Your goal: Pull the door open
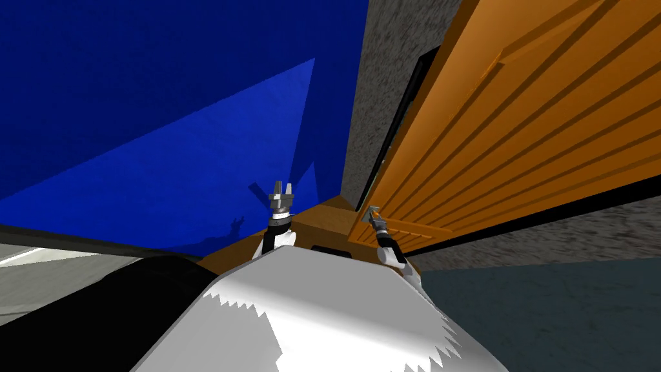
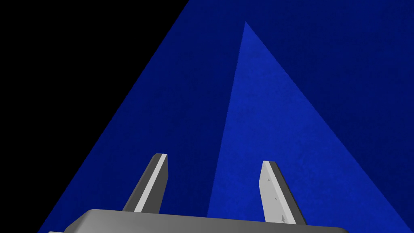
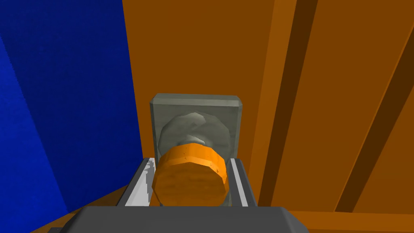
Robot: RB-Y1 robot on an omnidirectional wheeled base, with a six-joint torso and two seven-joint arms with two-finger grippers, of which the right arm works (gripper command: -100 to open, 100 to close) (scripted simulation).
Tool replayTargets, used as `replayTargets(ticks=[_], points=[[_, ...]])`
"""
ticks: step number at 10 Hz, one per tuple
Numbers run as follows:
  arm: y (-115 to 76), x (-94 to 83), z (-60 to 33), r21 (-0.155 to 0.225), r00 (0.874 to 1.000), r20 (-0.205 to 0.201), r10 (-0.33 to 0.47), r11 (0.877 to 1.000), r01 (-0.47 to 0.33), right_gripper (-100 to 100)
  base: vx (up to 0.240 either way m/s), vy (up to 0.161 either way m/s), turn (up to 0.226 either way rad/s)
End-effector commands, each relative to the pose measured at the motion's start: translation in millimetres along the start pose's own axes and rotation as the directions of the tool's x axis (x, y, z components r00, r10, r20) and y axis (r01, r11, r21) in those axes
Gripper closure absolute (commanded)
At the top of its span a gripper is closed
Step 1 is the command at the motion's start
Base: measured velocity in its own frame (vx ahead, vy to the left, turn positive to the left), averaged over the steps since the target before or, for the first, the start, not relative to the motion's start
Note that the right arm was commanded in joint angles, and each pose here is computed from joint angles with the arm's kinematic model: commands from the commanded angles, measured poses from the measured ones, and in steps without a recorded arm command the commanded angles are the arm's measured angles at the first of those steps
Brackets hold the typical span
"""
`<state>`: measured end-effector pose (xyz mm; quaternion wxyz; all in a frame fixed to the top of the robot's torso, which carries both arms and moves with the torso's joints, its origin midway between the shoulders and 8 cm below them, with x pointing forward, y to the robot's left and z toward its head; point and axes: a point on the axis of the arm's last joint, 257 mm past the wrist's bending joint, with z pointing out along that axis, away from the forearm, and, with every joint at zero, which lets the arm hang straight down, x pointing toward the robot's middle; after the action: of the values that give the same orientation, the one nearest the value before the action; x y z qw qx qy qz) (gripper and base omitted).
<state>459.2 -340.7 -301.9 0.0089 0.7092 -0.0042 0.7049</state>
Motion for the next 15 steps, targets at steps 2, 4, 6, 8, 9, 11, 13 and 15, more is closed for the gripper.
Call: replayTargets(ticks=[2,4,6,8,9,11,13,15], points=[[-30.2,-5.0,1.3,0.056,1.000,0.014,-0.006,0.998,0.005,100,-0.032,-0.030,-0.130],[-56.9,-6.3,4.0,0.105,1.000,0.016,-0.007,0.994,0.005,100,-0.048,-0.041,-0.144],[-85.2,-7.4,5.1,0.156,1.000,0.018,-0.007,0.988,0.005,100,-0.046,-0.043,-0.156],[-113.4,-7.7,4.8,0.208,1.000,0.018,-0.007,0.978,0.003,100,-0.039,-0.062,-0.144],[-126.7,-7.4,4.4,0.233,1.000,0.018,-0.007,0.973,0.002,100,-0.040,-0.064,-0.118],[-139.8,-6.9,3.6,0.257,1.000,0.017,-0.006,0.967,0.002,100,-0.023,-0.047,-0.063],[-151.5,-5.8,2.9,0.278,1.000,0.015,-0.005,0.961,0.001,100,-0.031,-0.054,-0.080],[-162.9,-4.7,2.1,0.299,1.000,0.013,-0.004,0.954,0.000,100,-0.013,-0.049,-0.058]])
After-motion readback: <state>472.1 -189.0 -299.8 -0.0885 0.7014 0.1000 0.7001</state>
